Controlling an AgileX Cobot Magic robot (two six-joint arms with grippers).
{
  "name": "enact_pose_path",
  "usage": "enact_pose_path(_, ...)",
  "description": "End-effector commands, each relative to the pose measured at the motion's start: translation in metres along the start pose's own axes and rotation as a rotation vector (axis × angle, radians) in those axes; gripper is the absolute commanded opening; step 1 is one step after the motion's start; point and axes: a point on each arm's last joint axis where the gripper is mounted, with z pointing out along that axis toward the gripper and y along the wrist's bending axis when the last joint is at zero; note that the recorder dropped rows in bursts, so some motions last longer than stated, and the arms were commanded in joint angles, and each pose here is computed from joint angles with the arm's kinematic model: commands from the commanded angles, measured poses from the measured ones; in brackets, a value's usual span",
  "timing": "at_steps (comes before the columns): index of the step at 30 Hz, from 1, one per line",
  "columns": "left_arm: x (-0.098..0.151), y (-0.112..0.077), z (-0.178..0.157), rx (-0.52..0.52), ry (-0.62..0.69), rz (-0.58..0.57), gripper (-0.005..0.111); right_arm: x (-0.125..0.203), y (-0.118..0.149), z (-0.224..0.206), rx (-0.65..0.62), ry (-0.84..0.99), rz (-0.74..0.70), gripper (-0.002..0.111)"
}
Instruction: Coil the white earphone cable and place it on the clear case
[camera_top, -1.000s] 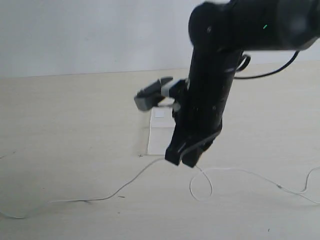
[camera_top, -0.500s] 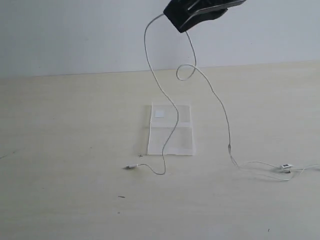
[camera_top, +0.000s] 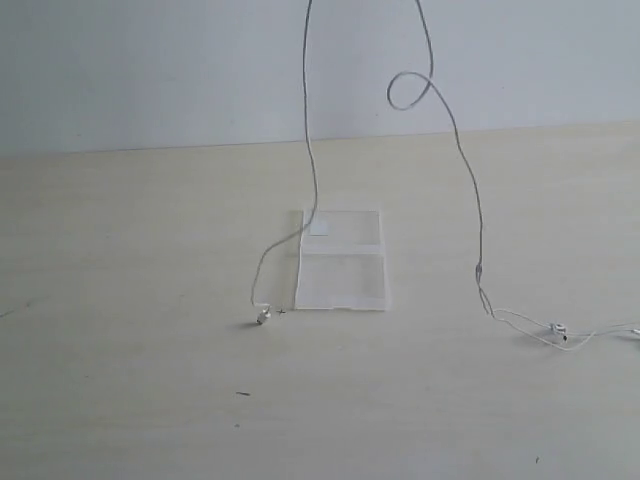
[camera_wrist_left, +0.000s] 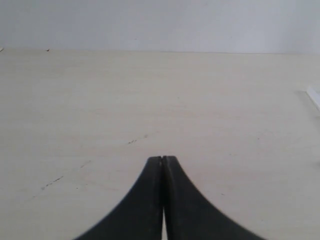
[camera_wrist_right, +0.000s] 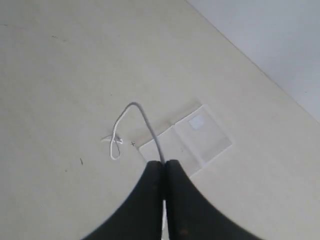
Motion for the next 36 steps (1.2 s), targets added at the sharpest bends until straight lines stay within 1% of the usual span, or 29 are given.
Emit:
enact_pose_path(1,-0.001,0.001,0.0,-0.008,-0.019,0.026,0.0,-0.005,-0.004,-0.017,0.054,-0.023,0.002,0.0)
enact_pose_path(4,-0.004,0.001,0.0,-0.013,-0.049,0.1,0.0,-0.011,-0.007,-0.029,0.089,-0.062,-0.003,0.0)
enact_pose_path(5,-0.006,0.001,-0.001,-0.015,-0.07,0.102,0.0,-0.014,-0.008,-0.034,0.099,-0.08,-0.005,0.0)
enact_pose_path(8,-0.013,0.001,-0.001,-0.012,-0.151,0.059,0.0,-0.021,-0.011,-0.051,0.145,-0.135,-0.015,0.0)
enact_pose_path(11,-0.021,0.0,-0.003,-0.002,-0.237,-0.025,0.0,-0.027,-0.016,-0.072,0.216,-0.189,-0.025,0.0)
enact_pose_path(13,-0.025,0.0,-0.004,0.004,-0.278,-0.078,0.0,-0.031,-0.018,-0.085,0.246,-0.233,-0.005,0.0)
enact_pose_path(16,-0.028,0.001,-0.005,-0.001,-0.316,-0.092,0.0,-0.035,-0.018,-0.098,0.258,-0.276,0.003,0.0)
enact_pose_path(17,-0.029,0.001,-0.005,0.002,-0.324,-0.116,0.0,-0.035,-0.018,-0.101,0.261,-0.287,0.003,0.0)
enact_pose_path(20,-0.031,0.002,-0.006,0.025,-0.35,-0.266,0.0,-0.039,-0.018,-0.108,0.271,-0.319,0.003,0.0)
enact_pose_path(21,-0.031,0.002,-0.006,0.037,-0.349,-0.329,0.0,-0.04,-0.019,-0.11,0.273,-0.328,0.003,0.0)
enact_pose_path(23,-0.031,0.002,-0.006,0.054,-0.348,-0.416,0.0,-0.043,-0.019,-0.115,0.279,-0.347,0.003,0.0)
enact_pose_path(25,-0.03,0.001,-0.006,0.078,-0.342,-0.545,0.0,-0.045,-0.019,-0.118,0.284,-0.363,0.003,0.0)
enact_pose_path(27,-0.027,0.0,-0.005,0.098,-0.296,-0.611,0.0,-0.048,-0.02,-0.121,0.289,-0.379,0.003,0.0)
enact_pose_path(29,-0.023,-0.004,-0.004,0.115,-0.23,-0.609,0.0,-0.05,-0.02,-0.125,0.294,-0.401,0.008,0.0)
enact_pose_path(31,-0.026,-0.008,-0.006,0.15,-0.185,-0.599,0.0,-0.053,-0.021,-0.13,0.301,-0.426,0.008,0.0)
enact_pose_path(34,-0.03,-0.013,-0.009,0.223,-0.172,-0.592,0.0,-0.056,-0.022,-0.141,0.329,-0.468,0.006,0.0)
enact_pose_path(36,-0.032,-0.018,-0.011,0.291,-0.162,-0.548,0.0,-0.057,-0.022,-0.146,0.337,-0.495,0.006,0.0)
